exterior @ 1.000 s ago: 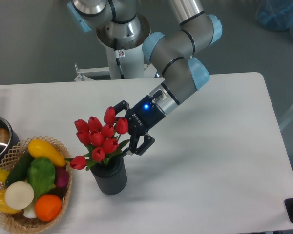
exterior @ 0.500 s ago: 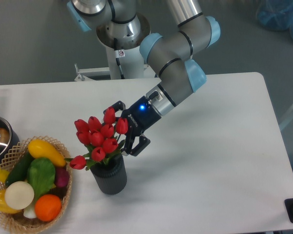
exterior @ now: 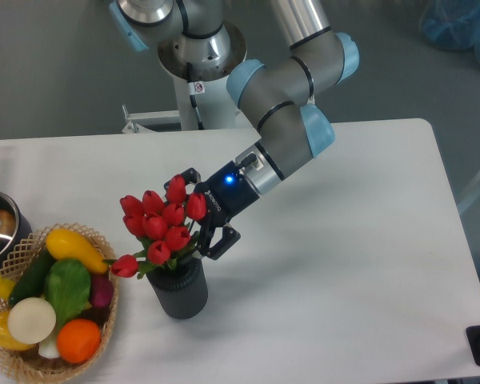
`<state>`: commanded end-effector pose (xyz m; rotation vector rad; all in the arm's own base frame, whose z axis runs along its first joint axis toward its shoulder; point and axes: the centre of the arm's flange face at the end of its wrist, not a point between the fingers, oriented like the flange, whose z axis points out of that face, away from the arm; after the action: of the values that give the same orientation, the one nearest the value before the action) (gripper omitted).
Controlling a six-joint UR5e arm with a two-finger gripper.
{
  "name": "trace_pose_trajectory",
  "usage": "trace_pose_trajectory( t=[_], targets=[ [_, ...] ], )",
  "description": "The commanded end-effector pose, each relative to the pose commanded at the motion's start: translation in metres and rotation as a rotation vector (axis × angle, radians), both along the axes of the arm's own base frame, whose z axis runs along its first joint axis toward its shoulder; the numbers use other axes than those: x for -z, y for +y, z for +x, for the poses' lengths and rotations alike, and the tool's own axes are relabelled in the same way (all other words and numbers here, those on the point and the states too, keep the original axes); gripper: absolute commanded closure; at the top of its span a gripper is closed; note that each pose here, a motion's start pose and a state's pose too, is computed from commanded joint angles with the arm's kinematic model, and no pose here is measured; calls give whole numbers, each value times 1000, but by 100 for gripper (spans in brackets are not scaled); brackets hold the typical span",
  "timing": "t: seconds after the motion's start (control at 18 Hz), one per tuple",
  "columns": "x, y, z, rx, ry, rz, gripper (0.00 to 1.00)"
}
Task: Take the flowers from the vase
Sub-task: 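Position the open gripper around the tulip stems above the vase rim, then close the gripper on the tulip stems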
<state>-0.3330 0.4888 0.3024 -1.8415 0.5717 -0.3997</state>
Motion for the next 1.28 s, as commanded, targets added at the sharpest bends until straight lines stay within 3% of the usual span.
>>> trace_pose_trajectory(
  t=[0.17,0.56,0.94,1.28],
  targets=[
    [-2,1,0,0,-2,12,1],
    [2,1,-1,2,-2,11,33],
    [2,1,-1,0,-11,8,55],
    [0,3,-3,-1,-9,11,56]
  ],
)
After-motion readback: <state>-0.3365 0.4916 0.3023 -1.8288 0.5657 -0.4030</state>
